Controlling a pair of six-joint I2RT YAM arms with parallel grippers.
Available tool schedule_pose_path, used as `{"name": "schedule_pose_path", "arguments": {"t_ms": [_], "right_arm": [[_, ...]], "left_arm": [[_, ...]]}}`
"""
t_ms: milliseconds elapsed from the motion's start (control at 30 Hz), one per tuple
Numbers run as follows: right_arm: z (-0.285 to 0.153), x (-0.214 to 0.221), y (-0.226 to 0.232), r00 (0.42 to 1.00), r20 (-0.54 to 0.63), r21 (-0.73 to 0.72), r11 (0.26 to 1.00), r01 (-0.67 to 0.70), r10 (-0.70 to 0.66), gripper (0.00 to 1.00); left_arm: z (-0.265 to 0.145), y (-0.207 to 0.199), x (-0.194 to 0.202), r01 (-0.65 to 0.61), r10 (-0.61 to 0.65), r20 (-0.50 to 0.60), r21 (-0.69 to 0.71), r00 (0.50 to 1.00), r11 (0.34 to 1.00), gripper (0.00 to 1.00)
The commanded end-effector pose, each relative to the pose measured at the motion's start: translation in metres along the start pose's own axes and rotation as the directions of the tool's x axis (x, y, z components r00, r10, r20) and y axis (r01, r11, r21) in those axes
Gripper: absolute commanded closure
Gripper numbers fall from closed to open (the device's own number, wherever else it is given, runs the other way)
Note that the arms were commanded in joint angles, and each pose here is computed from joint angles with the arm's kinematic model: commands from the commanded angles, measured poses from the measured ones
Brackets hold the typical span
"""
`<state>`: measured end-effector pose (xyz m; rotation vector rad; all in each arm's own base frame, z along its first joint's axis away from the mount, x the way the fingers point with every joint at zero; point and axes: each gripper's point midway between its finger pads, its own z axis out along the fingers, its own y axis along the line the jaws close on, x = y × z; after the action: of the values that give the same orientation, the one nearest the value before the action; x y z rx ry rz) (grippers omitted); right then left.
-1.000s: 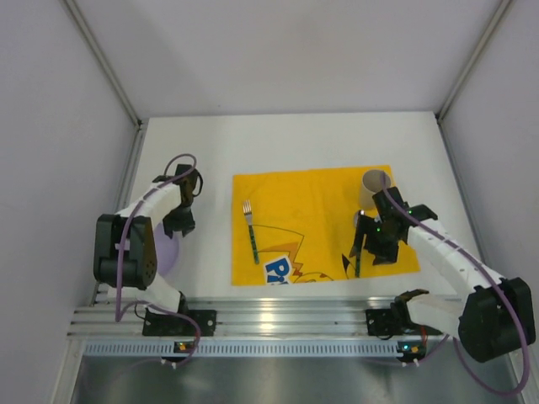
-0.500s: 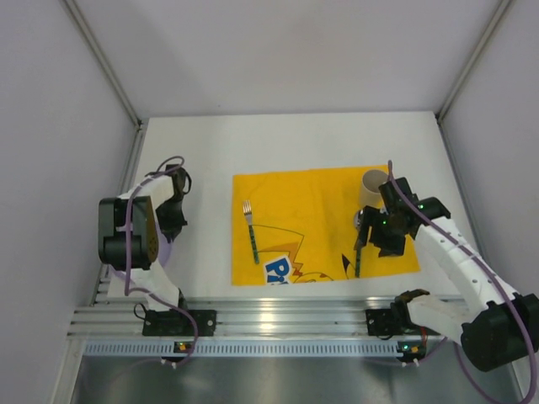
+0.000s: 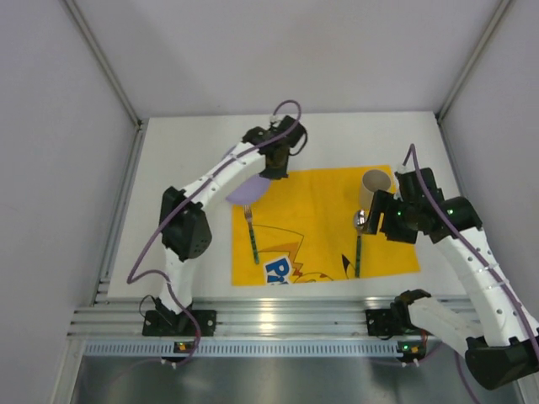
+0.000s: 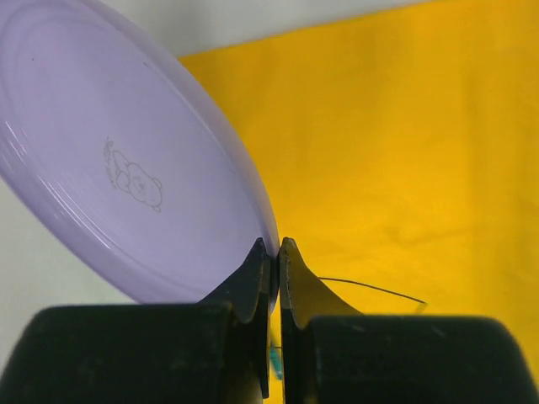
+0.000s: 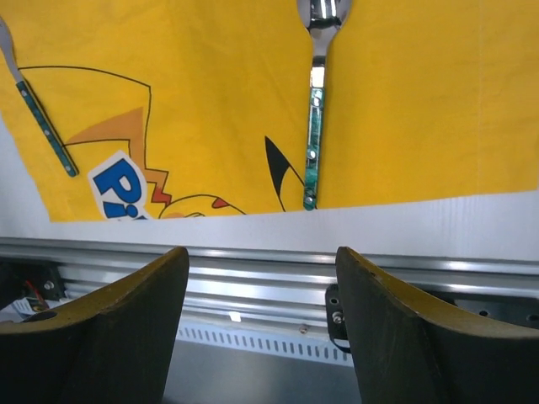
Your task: Set the dinner table for one person
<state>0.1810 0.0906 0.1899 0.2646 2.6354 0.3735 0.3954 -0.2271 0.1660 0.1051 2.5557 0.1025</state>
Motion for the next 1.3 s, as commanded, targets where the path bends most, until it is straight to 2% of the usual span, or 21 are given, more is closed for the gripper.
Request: {"name": "schedule_pose_path", "arguments": {"t_ms": [0,67,200,333,533,567,600,667,700,767,800,833,867,933,1000,1067,1167,1200,1267], "right_arm": [[-0.024,0.001,-0.017,0.999,0.043,0.069,0.998,0.001,-0.004,0.29],[-0.028,0.003,-0.023,0.998,0.058,0.091,0.996,-0.002,-0.003,0.28],[-0.037,0.014,-0.035,0.998,0.060,0.125,0.992,-0.009,0.002,0.27],[-0.043,0.021,-0.039,0.998,0.070,0.124,0.992,-0.008,-0.001,0.27],[-0.048,0.028,-0.042,0.998,0.068,0.121,0.993,0.003,-0.011,0.25],[-0.049,0.027,-0.043,0.997,0.074,0.122,0.992,0.002,-0.012,0.22],[-0.050,0.028,-0.043,0.997,0.078,0.119,0.993,0.008,-0.018,0.19],[-0.053,0.026,-0.042,0.995,0.096,0.112,0.994,0.012,-0.023,0.04],[-0.054,0.023,-0.038,0.993,0.114,0.087,0.996,0.025,-0.035,0.00],[-0.059,0.018,-0.031,0.988,0.145,0.050,0.998,0.042,-0.048,0.00],[-0.066,0.011,-0.023,0.980,0.187,0.004,0.998,0.062,-0.061,0.00],[-0.071,0.007,-0.018,0.974,0.215,-0.017,0.997,0.078,-0.072,0.00],[-0.076,0.004,-0.010,0.968,0.236,-0.059,0.993,0.098,-0.081,0.00],[-0.098,-0.008,0.007,0.939,0.331,-0.144,0.978,0.151,-0.096,0.00],[-0.110,-0.014,0.019,0.913,0.396,-0.203,0.961,0.190,-0.097,0.01],[-0.116,-0.012,0.020,0.895,0.439,-0.229,0.954,0.196,-0.079,0.00],[-0.115,-0.002,0.016,0.875,0.482,-0.259,0.945,0.200,-0.053,0.00],[-0.113,0.004,0.011,0.861,0.508,-0.268,0.945,0.188,-0.027,0.00],[-0.113,0.011,0.008,0.851,0.526,-0.290,0.939,0.188,-0.008,0.00]], "left_arm": [[-0.009,-0.068,0.057,-0.149,0.154,-0.142,0.046,0.978,0.988,1.00],[-0.004,-0.102,0.078,-0.206,0.218,-0.165,0.087,0.962,0.975,1.00],[-0.022,-0.167,0.115,-0.284,0.313,-0.135,0.194,0.940,0.939,1.00],[-0.023,-0.194,0.139,-0.320,0.357,-0.130,0.237,0.925,0.917,1.00],[-0.024,-0.211,0.156,-0.258,0.319,-0.162,0.313,0.934,0.914,1.00],[-0.027,-0.218,0.155,-0.241,0.307,-0.155,0.343,0.939,0.908,0.85],[-0.029,-0.220,0.157,-0.239,0.307,-0.154,0.351,0.939,0.905,0.76],[-0.041,-0.225,0.154,-0.225,0.295,-0.135,0.382,0.946,0.896,0.53],[-0.047,-0.225,0.152,-0.218,0.287,-0.125,0.394,0.950,0.893,0.50],[-0.076,-0.224,0.133,-0.194,0.249,-0.066,0.449,0.966,0.872,0.41],[-0.081,-0.220,0.128,-0.188,0.230,-0.039,0.452,0.972,0.872,0.28],[-0.091,-0.216,0.120,-0.186,0.213,-0.006,0.459,0.977,0.869,0.22],[-0.125,-0.203,0.098,-0.169,0.159,0.063,0.489,0.985,0.856,0.15],[-0.137,-0.175,0.084,-0.175,0.120,0.150,0.442,0.981,0.880,0.06],[-0.161,-0.132,0.076,-0.169,0.078,0.232,0.403,0.970,0.900,0.04],[-0.162,-0.081,0.064,-0.155,0.063,0.336,0.253,0.940,0.955,0.04],[-0.173,0.015,0.064,-0.077,0.049,0.451,0.043,0.891,0.996,0.02],[-0.173,0.051,0.069,-0.032,0.026,0.468,0.005,0.883,0.999,0.02],[-0.176,0.087,0.072,-0.005,0.017,0.496,-0.027,0.868,1.000,0.01]]}}
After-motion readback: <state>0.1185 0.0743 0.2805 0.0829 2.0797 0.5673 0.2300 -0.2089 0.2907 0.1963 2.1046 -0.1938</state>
